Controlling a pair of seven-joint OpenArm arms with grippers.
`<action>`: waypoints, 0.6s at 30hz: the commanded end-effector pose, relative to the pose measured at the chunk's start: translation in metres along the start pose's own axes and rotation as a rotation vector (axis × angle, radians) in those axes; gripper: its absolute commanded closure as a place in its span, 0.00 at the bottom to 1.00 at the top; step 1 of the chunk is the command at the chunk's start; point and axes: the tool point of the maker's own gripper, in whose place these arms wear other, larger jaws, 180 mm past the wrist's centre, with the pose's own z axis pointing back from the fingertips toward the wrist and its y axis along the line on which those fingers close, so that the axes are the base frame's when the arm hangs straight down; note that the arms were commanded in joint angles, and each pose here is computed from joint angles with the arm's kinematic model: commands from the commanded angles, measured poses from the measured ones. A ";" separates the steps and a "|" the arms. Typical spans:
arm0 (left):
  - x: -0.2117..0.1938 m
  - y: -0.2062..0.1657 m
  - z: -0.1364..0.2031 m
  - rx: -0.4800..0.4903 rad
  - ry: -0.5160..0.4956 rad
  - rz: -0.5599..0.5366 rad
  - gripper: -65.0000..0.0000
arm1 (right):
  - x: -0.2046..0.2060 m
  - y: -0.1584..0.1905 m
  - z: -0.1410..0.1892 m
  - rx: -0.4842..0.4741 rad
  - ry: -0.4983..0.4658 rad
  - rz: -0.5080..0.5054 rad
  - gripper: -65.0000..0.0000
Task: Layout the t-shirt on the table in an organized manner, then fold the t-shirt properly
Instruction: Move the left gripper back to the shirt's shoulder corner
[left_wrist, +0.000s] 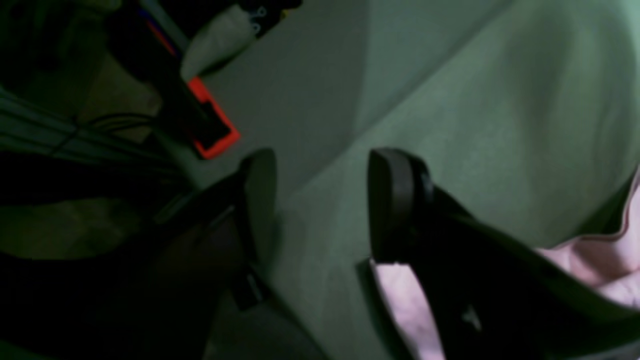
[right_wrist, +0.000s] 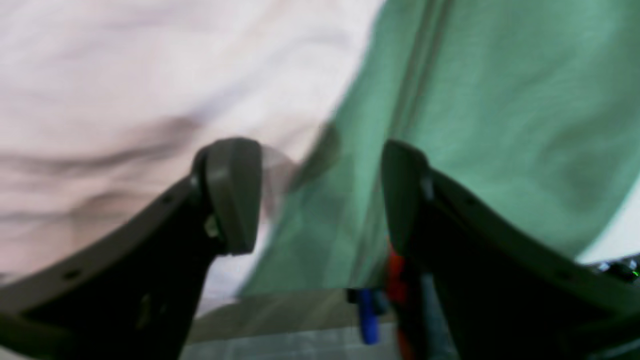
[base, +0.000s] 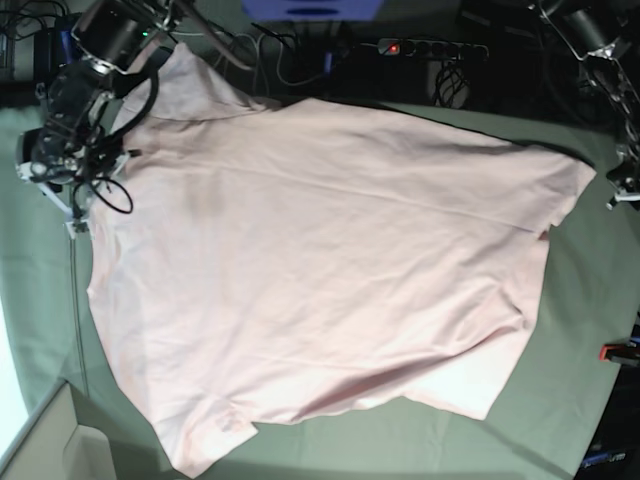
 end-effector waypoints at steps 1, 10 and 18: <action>0.022 0.002 0.001 0.001 -0.061 -0.007 0.55 | 0.010 -0.006 0.004 -0.016 -0.029 -0.003 0.41; 0.024 0.006 0.002 0.009 -0.066 0.001 0.55 | 0.000 0.013 -0.011 0.051 0.010 -0.025 0.57; 0.025 0.017 0.004 0.032 -0.069 0.019 0.55 | -0.012 -0.037 -0.006 -0.038 0.023 -0.071 0.99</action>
